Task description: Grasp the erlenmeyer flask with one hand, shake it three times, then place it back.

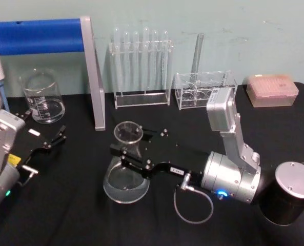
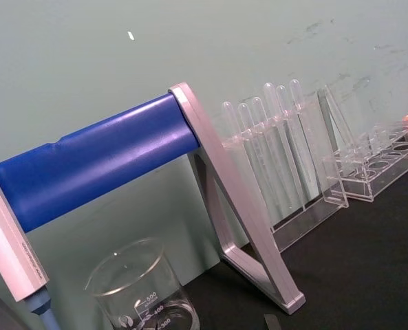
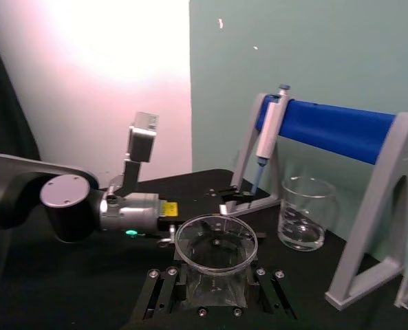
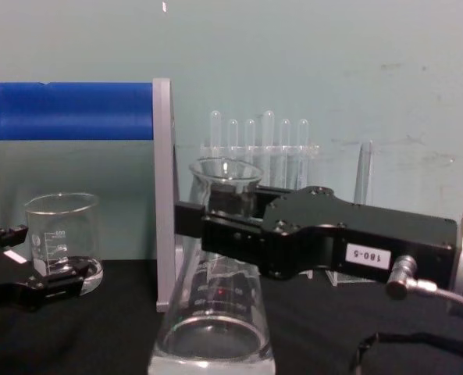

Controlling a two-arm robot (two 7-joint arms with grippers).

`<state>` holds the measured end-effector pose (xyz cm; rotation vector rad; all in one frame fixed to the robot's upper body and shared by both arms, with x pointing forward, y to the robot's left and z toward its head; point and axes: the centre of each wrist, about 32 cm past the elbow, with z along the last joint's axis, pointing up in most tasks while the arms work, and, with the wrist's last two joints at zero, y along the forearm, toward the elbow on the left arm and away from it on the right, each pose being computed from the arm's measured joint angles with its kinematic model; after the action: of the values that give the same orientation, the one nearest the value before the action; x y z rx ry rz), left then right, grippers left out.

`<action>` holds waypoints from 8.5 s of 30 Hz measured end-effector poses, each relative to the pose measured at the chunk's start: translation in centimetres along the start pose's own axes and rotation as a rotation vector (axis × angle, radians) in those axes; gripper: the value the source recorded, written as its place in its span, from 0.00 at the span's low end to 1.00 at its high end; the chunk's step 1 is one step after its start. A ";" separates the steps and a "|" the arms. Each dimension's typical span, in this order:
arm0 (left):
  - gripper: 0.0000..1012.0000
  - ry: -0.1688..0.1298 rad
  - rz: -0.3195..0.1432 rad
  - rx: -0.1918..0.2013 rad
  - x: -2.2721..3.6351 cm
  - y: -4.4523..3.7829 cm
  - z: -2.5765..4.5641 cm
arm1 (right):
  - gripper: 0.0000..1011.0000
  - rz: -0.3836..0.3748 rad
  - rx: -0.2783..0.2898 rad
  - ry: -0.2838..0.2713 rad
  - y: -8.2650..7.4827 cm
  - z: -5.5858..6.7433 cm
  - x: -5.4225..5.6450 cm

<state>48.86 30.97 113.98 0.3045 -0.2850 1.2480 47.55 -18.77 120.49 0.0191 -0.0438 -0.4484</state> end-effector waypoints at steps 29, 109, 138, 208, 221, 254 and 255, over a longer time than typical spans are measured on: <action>0.99 0.000 0.000 0.000 0.00 0.00 0.00 | 0.45 -0.409 -0.002 -0.055 -3.3 0.0 5.5; 0.99 0.000 0.000 0.000 0.00 0.00 0.00 | 0.44 -0.259 -0.035 -0.043 -1.4 0.0 3.7; 0.99 0.000 0.000 0.000 0.00 0.00 0.00 | 0.45 -0.542 -0.048 -0.064 -5.2 -0.1 7.2; 0.99 0.000 0.000 0.000 0.00 0.00 0.00 | 0.44 -0.164 -0.057 0.043 -0.9 -5.3 2.2; 0.99 0.000 0.000 0.000 0.00 0.00 0.00 | 0.44 -0.154 -0.060 0.045 -0.7 -6.0 2.1; 0.99 0.000 0.000 0.000 0.00 0.00 0.00 | 0.44 -0.153 -0.077 0.042 -0.6 -6.9 1.9; 0.99 0.000 0.000 0.000 0.00 0.00 0.00 | 0.44 -0.153 -0.077 0.042 -0.6 -6.9 1.9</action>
<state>48.86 30.97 113.98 0.3045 -0.2851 1.2480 49.37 -20.08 113.63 -0.0446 0.0162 -0.6027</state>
